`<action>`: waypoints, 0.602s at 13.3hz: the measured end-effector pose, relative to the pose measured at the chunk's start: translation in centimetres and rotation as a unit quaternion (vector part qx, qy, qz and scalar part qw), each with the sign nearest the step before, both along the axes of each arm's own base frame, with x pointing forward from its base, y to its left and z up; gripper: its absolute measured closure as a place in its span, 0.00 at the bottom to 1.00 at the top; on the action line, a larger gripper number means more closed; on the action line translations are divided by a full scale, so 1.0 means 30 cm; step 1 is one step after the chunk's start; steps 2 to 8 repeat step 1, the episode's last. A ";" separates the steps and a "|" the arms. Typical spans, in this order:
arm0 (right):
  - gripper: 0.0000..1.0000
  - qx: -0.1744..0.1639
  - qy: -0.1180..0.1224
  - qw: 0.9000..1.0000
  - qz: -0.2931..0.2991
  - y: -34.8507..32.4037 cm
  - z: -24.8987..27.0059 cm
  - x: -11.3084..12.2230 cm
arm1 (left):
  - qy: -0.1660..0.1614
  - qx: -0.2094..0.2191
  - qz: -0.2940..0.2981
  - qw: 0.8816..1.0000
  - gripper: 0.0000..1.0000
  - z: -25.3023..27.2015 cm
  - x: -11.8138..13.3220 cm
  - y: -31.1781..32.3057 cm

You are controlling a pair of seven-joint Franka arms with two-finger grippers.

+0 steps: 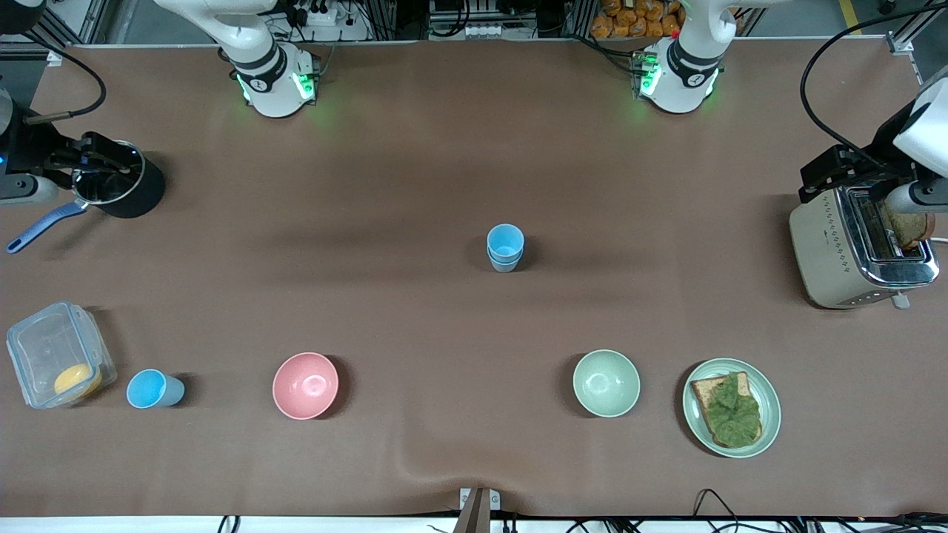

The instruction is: Stack blue cups with both arms

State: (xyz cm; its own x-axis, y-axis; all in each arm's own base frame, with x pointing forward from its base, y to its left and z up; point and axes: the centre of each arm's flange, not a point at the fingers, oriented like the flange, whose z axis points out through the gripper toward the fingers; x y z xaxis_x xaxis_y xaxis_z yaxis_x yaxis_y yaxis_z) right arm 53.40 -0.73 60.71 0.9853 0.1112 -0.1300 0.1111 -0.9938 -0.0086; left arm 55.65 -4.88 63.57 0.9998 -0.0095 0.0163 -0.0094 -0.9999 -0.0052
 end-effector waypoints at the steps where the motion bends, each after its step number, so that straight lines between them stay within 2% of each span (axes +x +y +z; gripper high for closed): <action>1: 0.00 0.000 0.001 1.000 0.000 0.001 -0.008 0.007 | 0.000 0.000 -0.002 1.000 0.00 0.000 0.000 -0.006; 8: 0.00 0.000 0.001 1.000 0.000 0.001 -0.008 0.007 | 0.000 0.000 -0.002 1.000 0.00 0.000 0.000 -0.006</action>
